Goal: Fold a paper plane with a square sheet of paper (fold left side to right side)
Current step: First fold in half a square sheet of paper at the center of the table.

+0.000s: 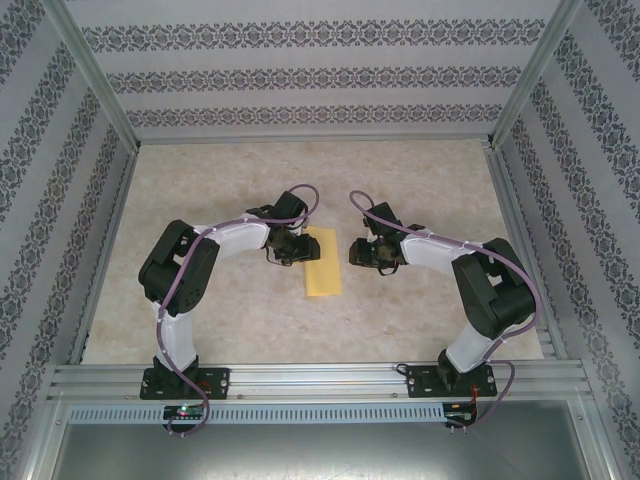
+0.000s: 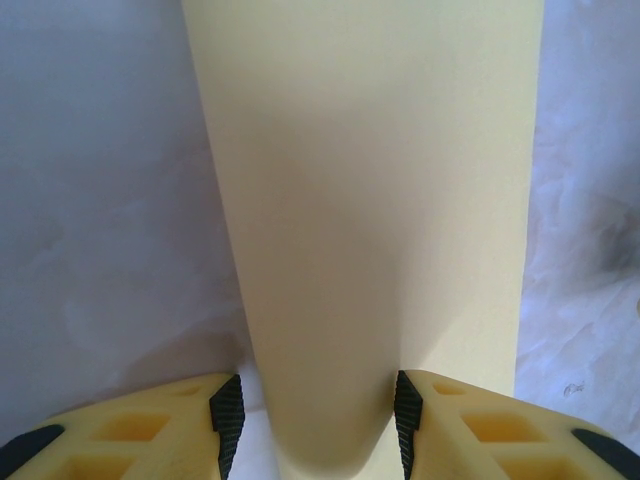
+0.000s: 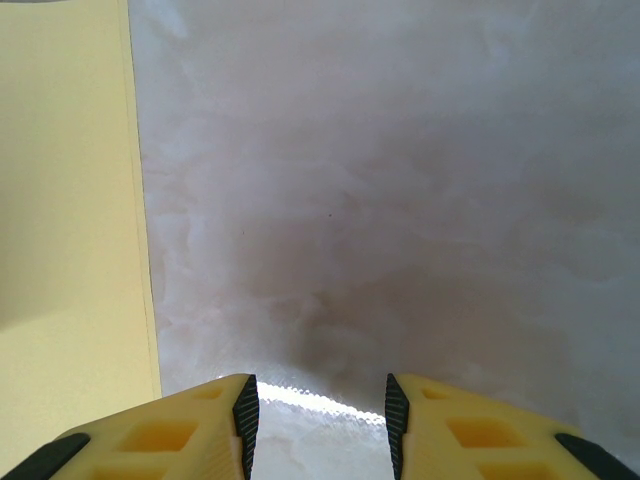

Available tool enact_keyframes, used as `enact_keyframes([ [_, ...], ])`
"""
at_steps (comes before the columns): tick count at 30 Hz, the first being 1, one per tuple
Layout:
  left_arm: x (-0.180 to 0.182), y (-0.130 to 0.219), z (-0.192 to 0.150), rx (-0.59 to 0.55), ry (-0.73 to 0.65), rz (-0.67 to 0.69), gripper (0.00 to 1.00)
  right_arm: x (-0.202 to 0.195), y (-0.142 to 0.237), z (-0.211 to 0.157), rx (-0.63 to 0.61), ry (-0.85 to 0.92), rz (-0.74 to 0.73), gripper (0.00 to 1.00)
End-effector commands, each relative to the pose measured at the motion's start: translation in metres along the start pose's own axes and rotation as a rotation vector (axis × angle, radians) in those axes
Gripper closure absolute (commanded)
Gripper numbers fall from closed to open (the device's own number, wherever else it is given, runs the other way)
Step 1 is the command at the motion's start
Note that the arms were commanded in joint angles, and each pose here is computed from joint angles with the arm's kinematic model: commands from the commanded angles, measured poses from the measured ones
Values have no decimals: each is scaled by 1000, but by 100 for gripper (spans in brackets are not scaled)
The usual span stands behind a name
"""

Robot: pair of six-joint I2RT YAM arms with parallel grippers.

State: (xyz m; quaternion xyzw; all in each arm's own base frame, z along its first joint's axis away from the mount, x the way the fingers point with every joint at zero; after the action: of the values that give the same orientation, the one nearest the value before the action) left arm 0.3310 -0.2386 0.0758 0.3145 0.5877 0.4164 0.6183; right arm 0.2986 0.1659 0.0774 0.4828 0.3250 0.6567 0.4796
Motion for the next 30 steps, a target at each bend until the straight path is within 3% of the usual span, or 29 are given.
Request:
enact_keyframes([
  [1, -10, -41, -19, 67, -84, -29, 51, 7, 10, 7, -32, 36, -3, 60],
  [30, -9, -41, -19, 65, -76, -6, 50, 22, 17, 10, -65, 37, 86, 64],
])
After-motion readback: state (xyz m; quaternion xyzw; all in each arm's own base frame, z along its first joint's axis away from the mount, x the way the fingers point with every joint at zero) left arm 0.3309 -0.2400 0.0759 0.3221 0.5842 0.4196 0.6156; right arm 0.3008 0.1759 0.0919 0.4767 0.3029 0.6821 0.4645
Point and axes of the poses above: each hand's point on the last joint's axis, 136 mm out from that joint toward the fingers, its own y axis back along the fingers, its own x axis along the line the jaws close on, z = x × y, the point moved 6 cm from there along y, back along the fingers, and after that the axes turned 4 degrees about y, right-handed, at the moved point
